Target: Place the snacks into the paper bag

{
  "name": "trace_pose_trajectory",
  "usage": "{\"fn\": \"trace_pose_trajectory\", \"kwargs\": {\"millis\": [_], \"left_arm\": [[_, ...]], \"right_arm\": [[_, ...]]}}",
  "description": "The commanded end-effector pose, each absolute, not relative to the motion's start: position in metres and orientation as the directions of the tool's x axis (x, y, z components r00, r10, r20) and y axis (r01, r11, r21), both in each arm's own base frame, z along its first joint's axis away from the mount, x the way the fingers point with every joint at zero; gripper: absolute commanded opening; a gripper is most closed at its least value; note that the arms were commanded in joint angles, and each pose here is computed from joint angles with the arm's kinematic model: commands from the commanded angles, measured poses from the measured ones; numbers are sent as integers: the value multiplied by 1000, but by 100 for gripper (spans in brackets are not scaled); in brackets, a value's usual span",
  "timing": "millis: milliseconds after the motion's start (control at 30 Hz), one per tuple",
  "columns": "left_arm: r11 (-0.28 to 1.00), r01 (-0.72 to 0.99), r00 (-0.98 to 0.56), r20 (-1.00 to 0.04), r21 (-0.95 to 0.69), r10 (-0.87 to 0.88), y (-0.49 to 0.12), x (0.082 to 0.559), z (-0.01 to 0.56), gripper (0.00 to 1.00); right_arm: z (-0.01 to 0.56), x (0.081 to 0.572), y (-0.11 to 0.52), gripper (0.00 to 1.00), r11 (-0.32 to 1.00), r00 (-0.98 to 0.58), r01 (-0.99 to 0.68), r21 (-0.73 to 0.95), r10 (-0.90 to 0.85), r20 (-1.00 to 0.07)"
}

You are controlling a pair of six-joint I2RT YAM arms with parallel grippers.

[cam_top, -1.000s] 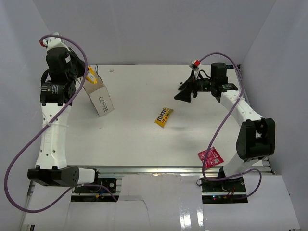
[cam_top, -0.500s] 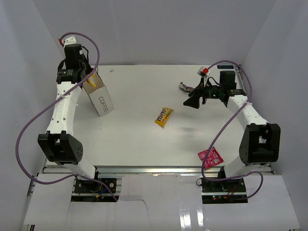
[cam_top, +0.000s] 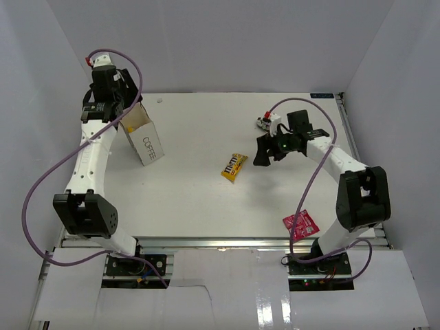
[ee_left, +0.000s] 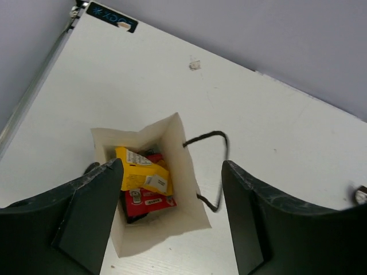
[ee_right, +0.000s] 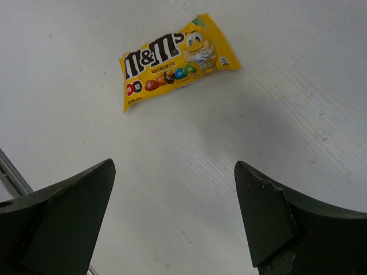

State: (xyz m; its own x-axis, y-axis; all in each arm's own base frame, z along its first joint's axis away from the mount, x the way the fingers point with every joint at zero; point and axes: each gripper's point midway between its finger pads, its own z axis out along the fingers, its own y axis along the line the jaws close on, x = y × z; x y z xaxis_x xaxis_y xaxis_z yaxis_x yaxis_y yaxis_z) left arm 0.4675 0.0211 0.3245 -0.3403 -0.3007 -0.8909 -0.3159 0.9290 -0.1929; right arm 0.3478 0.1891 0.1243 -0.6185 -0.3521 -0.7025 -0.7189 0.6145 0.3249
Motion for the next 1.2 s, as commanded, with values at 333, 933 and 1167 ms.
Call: {"fn": "trace_pose_trajectory", "kwargs": {"millis": [333, 933, 1167], "left_arm": [[767, 270, -145, -812, -582, -565, -78, 334, 430, 87], [545, 274, -343, -610, -792, -714, -108, 292, 370, 87], [507, 263, -379, -572, -820, -727, -114, 293, 354, 87]], "right_arm": [[95, 382, 285, 93, 873, -874, -178, 455, 71, -480], [38, 350, 291, 88, 953, -897, -85, 290, 53, -439], [25, 347, 284, 79, 961, -898, -82, 265, 44, -437]]}}
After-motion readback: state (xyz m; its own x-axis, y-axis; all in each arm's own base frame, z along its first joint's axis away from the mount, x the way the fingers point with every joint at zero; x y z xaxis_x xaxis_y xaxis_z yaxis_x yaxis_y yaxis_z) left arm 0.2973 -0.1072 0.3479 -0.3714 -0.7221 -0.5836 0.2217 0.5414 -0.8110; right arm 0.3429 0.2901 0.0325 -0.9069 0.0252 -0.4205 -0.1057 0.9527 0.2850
